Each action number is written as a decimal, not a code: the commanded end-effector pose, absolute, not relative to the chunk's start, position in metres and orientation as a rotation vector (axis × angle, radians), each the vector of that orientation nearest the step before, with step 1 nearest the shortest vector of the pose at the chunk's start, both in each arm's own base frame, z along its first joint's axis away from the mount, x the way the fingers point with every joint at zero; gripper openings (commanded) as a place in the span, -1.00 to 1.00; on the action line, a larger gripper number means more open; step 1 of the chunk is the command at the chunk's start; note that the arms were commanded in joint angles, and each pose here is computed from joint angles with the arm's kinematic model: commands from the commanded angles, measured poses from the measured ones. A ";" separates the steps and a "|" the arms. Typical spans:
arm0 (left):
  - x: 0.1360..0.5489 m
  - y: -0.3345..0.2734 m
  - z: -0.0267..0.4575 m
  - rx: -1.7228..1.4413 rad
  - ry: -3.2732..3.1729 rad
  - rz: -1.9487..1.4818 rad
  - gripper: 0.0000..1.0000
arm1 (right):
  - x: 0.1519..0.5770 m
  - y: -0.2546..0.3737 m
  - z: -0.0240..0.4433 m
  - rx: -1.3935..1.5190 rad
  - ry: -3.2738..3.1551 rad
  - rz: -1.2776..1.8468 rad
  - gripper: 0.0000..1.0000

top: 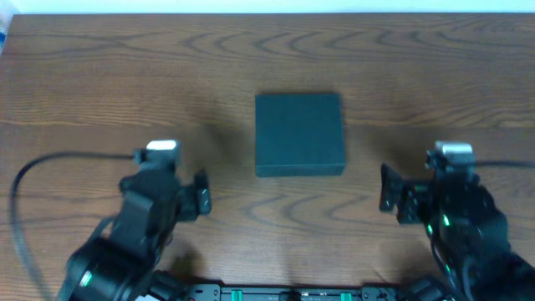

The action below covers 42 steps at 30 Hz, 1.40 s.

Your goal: Pack container

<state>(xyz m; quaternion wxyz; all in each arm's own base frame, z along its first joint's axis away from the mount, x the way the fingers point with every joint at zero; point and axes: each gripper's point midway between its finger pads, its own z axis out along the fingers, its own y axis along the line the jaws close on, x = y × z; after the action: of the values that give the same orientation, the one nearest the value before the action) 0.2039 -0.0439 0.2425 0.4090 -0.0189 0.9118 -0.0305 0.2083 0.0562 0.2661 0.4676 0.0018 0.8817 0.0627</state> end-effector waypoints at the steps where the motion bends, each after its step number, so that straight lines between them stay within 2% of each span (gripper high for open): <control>1: 0.186 -0.039 0.254 -0.069 2.243 -0.142 0.91 | 0.193 0.052 0.270 0.035 2.161 0.186 0.99; 7: 0.170 -0.032 0.265 -0.140 2.173 -0.217 0.91 | 0.171 0.058 0.248 -0.018 2.280 0.239 0.99; 12: 0.158 -0.029 0.248 -0.128 2.261 -0.190 0.91 | 0.161 0.079 0.244 -0.089 2.322 0.378 0.98; 14: 0.145 -0.045 0.237 -0.159 2.339 -0.333 0.91 | 0.161 0.079 0.244 -0.090 2.323 0.379 0.98; 18: 0.167 -0.063 0.269 -0.541 2.166 -0.656 0.91 | 0.161 0.079 0.244 -0.090 2.323 0.379 0.98; 20: 0.174 -0.066 0.281 -0.615 2.101 -0.736 0.91 | 0.161 0.079 0.244 -0.090 2.323 0.379 0.98; 31: 0.140 -0.049 0.232 -0.661 2.332 -0.564 0.91 | 0.161 0.076 0.244 -0.073 2.322 0.372 0.98; 38: 0.120 -0.039 0.213 -0.682 2.438 -0.475 0.91 | 0.169 0.035 0.234 0.165 2.304 0.247 0.99; 42: 0.116 -0.037 0.209 -0.686 2.458 -0.457 0.91 | 0.173 0.030 0.220 -0.003 2.236 0.165 0.98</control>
<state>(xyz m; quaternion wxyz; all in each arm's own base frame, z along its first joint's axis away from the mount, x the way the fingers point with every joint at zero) 0.1179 -0.0374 0.2092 0.2741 -0.2531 0.9124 -0.1683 0.1744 0.0317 0.2341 0.4242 0.0571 0.8992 0.0905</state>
